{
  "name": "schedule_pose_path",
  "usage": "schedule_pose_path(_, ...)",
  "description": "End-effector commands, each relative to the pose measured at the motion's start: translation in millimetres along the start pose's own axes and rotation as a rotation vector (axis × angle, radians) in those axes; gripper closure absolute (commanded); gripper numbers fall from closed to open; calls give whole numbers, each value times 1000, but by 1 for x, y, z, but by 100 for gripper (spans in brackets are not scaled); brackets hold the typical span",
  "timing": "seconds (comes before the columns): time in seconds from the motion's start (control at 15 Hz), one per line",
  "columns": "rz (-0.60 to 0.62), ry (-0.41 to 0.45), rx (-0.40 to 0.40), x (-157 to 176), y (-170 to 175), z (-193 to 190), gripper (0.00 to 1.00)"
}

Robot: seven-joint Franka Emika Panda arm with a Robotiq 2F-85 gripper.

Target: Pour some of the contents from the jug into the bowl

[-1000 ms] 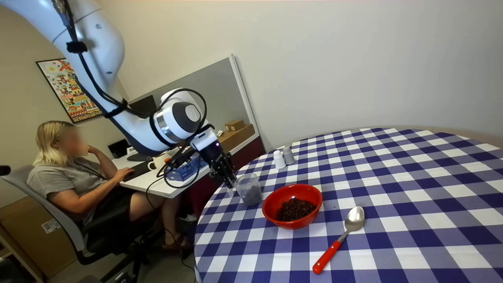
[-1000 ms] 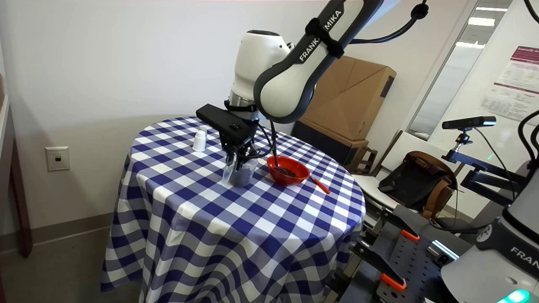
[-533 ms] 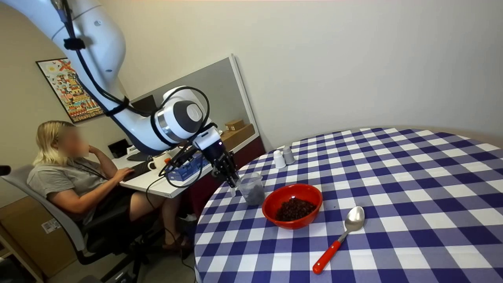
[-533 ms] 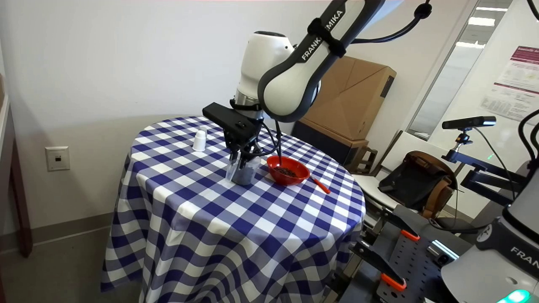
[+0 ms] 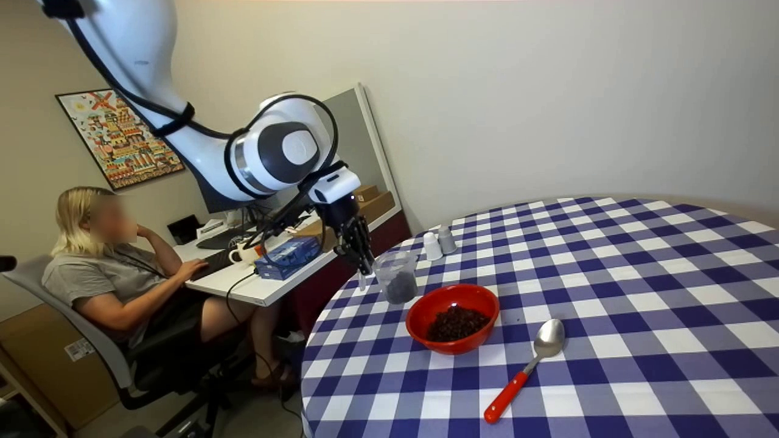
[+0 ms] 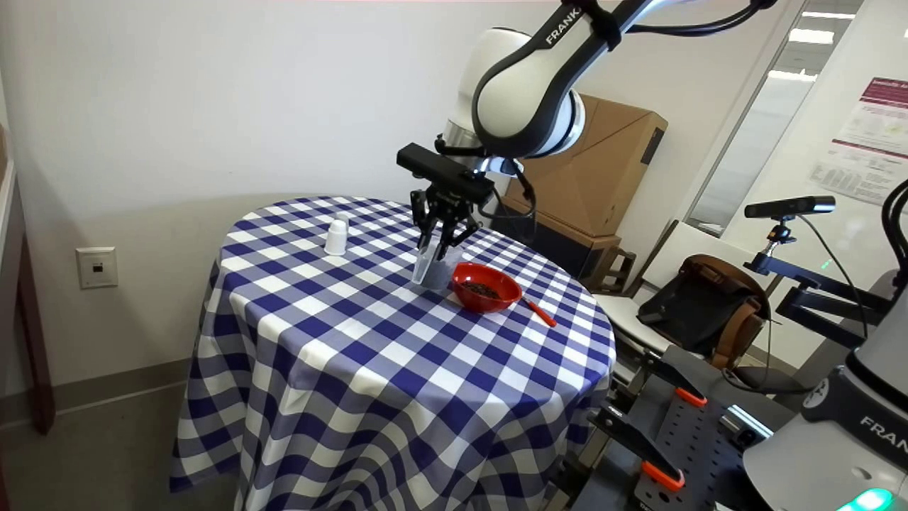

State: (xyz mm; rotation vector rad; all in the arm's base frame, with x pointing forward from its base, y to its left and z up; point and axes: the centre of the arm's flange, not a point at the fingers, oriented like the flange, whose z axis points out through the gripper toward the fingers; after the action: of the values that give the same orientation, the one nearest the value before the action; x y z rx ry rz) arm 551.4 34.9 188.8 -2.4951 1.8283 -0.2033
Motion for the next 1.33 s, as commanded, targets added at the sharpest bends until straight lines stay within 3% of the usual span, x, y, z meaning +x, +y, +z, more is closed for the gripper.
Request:
schedule_pose_path(0.0,-56,-89,-9,24,21,-34,88)
schedule_pose_path(0.6,-456,-14,-81,76,74,-88,88)
schedule_pose_path(1.27,-972,-22,10,118,143,-133,88)
